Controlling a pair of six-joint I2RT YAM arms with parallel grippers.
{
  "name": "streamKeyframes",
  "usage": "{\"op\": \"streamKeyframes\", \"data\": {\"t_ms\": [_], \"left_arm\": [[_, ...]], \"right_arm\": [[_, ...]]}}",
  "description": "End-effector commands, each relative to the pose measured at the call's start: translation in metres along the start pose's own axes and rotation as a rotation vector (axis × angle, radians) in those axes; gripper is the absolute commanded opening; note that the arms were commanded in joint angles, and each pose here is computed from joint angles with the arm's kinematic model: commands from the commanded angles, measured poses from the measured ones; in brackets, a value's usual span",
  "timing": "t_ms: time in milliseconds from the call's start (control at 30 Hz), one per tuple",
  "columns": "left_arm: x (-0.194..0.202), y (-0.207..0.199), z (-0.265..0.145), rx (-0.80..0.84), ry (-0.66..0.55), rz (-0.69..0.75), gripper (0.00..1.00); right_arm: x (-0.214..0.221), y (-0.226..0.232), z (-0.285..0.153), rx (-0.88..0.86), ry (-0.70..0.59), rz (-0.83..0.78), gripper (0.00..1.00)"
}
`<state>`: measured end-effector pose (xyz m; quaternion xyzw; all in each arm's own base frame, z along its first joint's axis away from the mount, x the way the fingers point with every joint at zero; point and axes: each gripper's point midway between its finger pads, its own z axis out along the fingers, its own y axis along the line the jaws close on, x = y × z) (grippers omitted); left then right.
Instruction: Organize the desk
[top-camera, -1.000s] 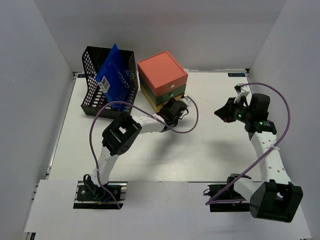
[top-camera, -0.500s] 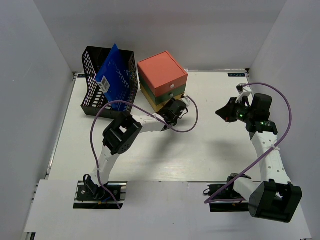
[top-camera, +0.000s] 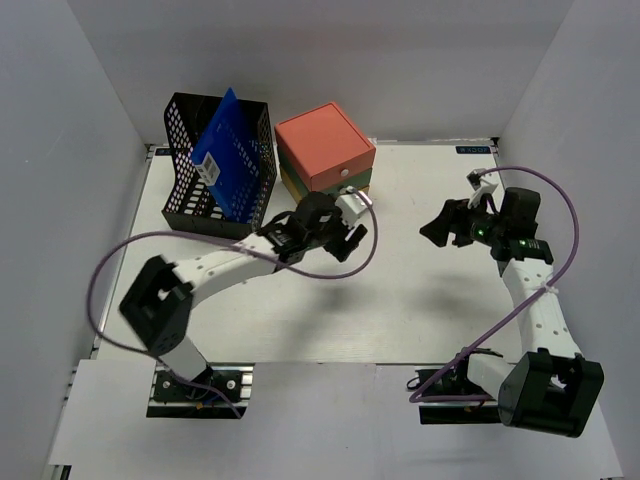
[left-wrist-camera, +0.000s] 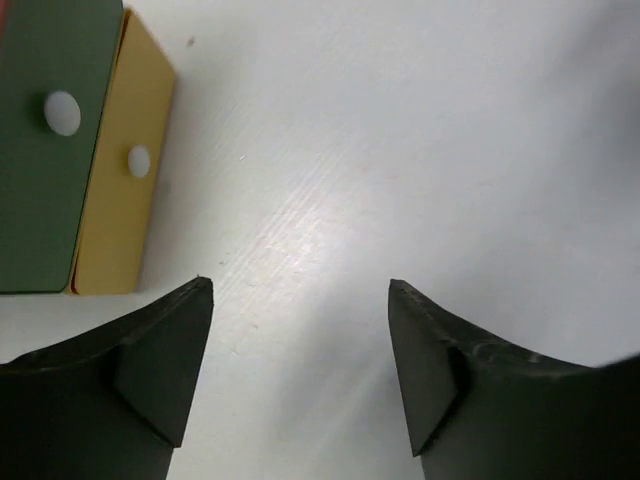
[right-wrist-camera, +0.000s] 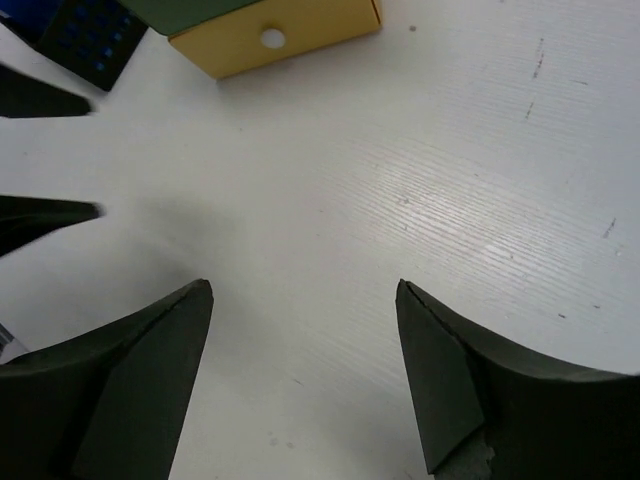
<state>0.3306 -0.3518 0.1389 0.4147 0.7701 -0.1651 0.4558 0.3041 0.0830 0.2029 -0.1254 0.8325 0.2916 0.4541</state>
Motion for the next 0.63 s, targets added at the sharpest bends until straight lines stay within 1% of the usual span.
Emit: {"op": "streamKeyframes", "data": {"t_ms": [0, 33, 67, 100, 133, 167, 200, 300, 333, 367, 433, 467, 533, 567, 600], "left_arm": [[-0.021, -0.018, -0.052, 0.125, -0.071, -0.094, 0.81], [-0.007, -0.015, -0.059, 0.09, -0.043, -0.114, 0.82], [-0.004, -0.002, -0.068, 0.04, -0.047, -0.163, 0.85], [-0.013, 0.008, -0.087, 0.007, -0.088, -0.167, 0.89], [-0.011, 0.016, -0.095, -0.035, -0.099, -0.215, 0.91], [-0.001, 0.02, -0.101, -0.055, -0.094, -0.246, 0.93], [-0.007, 0.031, -0.116, -0.086, -0.139, -0.266, 0.96], [0.003, 0.042, -0.132, -0.125, -0.156, -0.307, 0.96], [0.006, 0.042, -0.134, -0.128, -0.156, -0.307, 0.97], [0.017, 0.045, -0.134, -0.144, -0.138, -0.311, 0.97], [0.021, 0.049, -0.141, -0.161, -0.159, -0.308, 0.97], [0.033, 0.056, -0.142, -0.203, -0.15, -0.295, 0.97], [0.032, 0.055, -0.15, -0.201, -0.169, -0.242, 0.97], [0.032, 0.054, -0.153, -0.195, -0.168, -0.238, 0.98], [0.03, 0.055, -0.156, -0.2, -0.174, -0.198, 0.98]], "right_arm": [[0.003, -0.015, 0.002, 0.054, 0.029, -0.038, 0.8], [0.004, -0.017, 0.002, 0.063, 0.033, -0.041, 0.86], [0.005, -0.02, 0.003, 0.071, 0.043, -0.032, 0.89], [0.004, -0.021, 0.003, 0.076, 0.045, -0.029, 0.89], [0.004, -0.021, 0.003, 0.076, 0.05, -0.02, 0.89], [0.005, -0.021, 0.004, 0.079, 0.055, -0.004, 0.89], [0.004, -0.022, 0.004, 0.081, 0.052, 0.002, 0.89], [-0.001, -0.031, 0.003, 0.139, 0.046, 0.037, 0.89], [-0.002, -0.036, 0.002, 0.163, 0.042, 0.046, 0.89], [-0.004, -0.039, 0.002, 0.183, 0.032, 0.073, 0.89], [-0.002, -0.042, 0.001, 0.185, 0.026, 0.09, 0.89], [-0.006, -0.039, 0.0, 0.169, 0.009, 0.085, 0.89], [-0.008, -0.036, -0.004, 0.159, -0.01, 0.083, 0.89], [-0.011, -0.033, -0.005, 0.148, -0.02, 0.081, 0.89], [-0.014, -0.033, -0.008, 0.138, -0.037, 0.071, 0.89]]}}
